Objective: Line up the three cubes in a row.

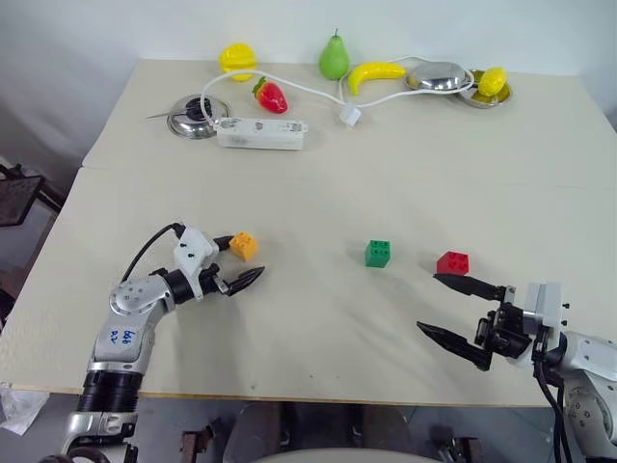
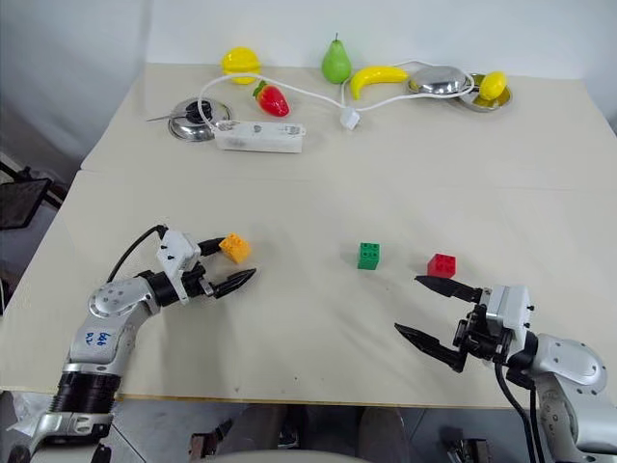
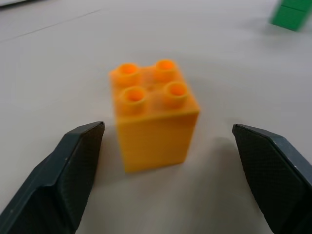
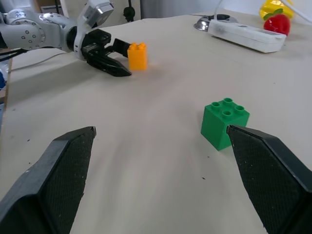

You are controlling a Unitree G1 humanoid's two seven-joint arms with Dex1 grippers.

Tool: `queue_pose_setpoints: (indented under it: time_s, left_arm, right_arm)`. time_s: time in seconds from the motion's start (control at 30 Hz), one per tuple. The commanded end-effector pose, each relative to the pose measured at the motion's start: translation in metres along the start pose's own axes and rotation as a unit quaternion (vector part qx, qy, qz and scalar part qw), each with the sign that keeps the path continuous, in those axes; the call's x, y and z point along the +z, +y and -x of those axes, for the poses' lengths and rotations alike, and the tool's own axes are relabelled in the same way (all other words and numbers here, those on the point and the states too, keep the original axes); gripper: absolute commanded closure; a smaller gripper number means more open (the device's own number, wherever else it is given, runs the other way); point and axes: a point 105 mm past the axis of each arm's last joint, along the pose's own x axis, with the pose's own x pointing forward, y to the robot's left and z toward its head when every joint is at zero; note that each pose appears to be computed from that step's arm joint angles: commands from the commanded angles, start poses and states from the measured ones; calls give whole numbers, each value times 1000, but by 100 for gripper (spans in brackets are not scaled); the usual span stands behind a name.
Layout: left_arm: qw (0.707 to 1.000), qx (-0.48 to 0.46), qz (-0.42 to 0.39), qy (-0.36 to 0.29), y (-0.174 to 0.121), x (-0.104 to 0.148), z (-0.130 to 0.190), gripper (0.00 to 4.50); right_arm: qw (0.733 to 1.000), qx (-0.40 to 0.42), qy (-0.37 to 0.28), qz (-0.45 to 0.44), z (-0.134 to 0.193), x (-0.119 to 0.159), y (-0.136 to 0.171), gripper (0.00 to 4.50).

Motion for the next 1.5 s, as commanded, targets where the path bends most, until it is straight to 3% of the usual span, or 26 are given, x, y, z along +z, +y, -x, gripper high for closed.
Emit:
queue_pose_setpoints:
  time_s: [0.03,0.07,0.17,0.33,0.43,0.5,0.6,0.8,0.9,1.07,1.4,1.43,1.5]
  left_arm:
    - [998,58,31,4,5,-1,2,3]
    - [997,62,37,2,3,-1,1,3]
    - [997,58,43,-3,-2,-1,-5,63]
    - [999,37,29,-7,1,5,-9,225]
    - [998,-32,-26,-45,6,29,-6,301]
    - [990,-107,-66,-71,5,47,-5,300]
    - [952,-264,-145,-55,-12,57,-11,300]
    - [902,-389,-183,-27,-31,60,-60,300]
    - [892,-410,-190,8,-42,49,-86,300]
    - [904,-384,-188,23,-47,44,-109,300]
    - [907,-384,-169,18,-50,39,-110,300]
    - [908,-383,-170,17,-49,38,-109,228]
    - [909,-385,-162,3,-45,43,-105,173]
  right_arm:
    - [1000,4,-9,13,1,9,0,0]
    - [1000,5,-11,12,0,9,0,0]
    - [1000,8,-12,9,-1,8,1,0]
    - [1000,8,-13,10,-2,9,1,0]
    - [1000,-3,-16,17,5,14,1,0]
    - [1000,-15,-19,20,12,18,1,0]
    - [999,-27,-17,20,25,22,5,0]
    - [997,-71,8,25,49,20,0,0]
    - [996,-87,6,29,55,25,1,0]
    - [995,-102,6,24,59,29,10,0]
    - [993,-114,10,10,61,25,16,0]
    - [993,-113,10,8,62,24,17,0]
    - [994,-111,12,4,63,22,16,0]
